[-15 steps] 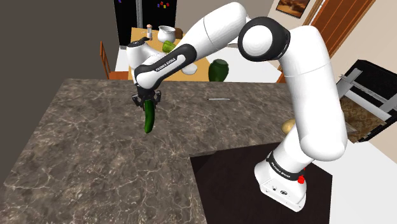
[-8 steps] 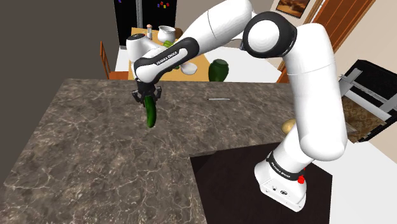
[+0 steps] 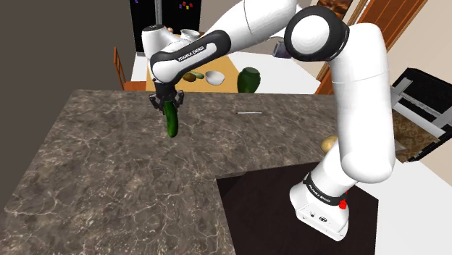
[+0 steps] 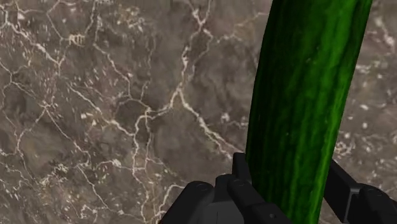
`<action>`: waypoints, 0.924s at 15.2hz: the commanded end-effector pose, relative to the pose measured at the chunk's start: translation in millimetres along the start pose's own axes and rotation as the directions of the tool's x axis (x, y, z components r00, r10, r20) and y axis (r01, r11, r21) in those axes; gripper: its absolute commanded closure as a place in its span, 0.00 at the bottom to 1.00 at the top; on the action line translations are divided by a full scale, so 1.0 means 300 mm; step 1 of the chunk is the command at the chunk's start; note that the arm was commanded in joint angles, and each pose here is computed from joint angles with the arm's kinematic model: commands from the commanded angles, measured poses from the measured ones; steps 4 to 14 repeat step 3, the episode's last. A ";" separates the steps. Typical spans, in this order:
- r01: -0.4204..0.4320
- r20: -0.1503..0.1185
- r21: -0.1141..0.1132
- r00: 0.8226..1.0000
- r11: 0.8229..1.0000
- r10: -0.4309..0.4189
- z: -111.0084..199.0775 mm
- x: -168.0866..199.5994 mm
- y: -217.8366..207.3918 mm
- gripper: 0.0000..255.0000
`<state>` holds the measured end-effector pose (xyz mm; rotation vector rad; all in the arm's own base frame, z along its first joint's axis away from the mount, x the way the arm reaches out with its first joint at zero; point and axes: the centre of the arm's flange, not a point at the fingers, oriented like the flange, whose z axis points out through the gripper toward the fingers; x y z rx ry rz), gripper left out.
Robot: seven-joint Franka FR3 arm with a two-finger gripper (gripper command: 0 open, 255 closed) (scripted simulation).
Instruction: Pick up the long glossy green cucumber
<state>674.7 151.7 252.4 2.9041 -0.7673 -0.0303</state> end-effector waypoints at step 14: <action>0.000 0.000 0.000 1.000 1.000 0.000 -0.040 -0.001 0.007 1.00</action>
